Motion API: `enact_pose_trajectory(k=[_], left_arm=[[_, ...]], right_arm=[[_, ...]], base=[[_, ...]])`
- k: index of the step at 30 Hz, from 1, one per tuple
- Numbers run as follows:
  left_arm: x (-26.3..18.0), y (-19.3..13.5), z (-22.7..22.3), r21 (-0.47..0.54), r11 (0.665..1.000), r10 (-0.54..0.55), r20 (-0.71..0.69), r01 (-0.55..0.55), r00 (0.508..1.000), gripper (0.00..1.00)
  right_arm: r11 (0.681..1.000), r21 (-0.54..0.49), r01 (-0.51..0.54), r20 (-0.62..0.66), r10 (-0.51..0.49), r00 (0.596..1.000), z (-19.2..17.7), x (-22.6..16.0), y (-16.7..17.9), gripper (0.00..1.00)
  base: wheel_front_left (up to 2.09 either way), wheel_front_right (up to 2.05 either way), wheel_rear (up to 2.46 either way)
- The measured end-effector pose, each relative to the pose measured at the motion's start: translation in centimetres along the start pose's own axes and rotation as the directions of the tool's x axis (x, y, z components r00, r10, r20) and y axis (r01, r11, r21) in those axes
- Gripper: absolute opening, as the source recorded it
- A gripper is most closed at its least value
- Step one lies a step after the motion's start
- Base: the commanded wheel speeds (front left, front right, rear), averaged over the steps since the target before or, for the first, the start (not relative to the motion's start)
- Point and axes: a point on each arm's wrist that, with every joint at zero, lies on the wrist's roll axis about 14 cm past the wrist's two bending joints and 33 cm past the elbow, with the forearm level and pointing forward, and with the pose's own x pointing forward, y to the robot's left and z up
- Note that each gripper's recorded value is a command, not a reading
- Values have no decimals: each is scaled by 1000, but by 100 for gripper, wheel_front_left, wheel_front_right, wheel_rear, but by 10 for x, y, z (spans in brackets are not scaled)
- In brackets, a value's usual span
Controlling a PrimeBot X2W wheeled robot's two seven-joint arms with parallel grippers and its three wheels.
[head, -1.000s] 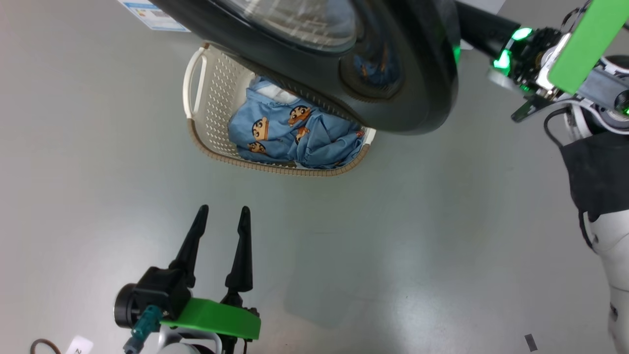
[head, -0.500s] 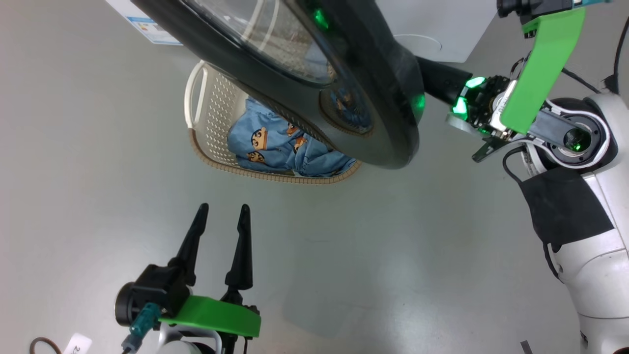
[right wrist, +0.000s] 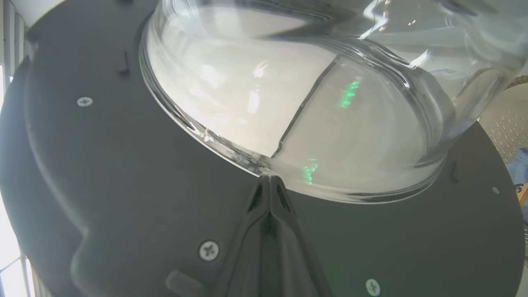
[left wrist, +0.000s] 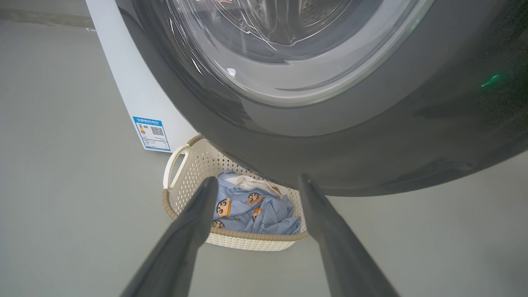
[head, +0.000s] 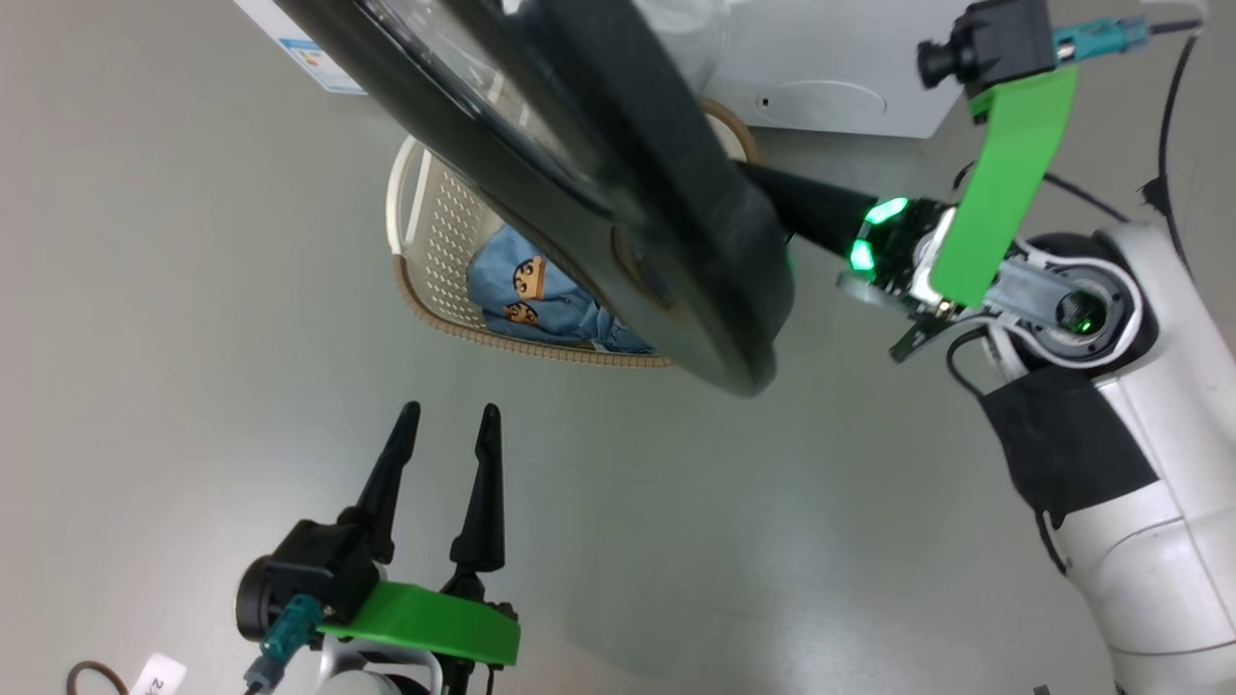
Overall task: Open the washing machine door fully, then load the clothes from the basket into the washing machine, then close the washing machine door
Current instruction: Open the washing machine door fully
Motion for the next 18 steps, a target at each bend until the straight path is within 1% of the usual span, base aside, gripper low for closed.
enact_pose_trajectory(k=[18], left_arm=[[-8,-2,18,-16,1000,-7,47,8,999,100]], right_arm=[[999,42,-20,-88,23,996,-50,14,18,0]], base=[[0,0,0]])
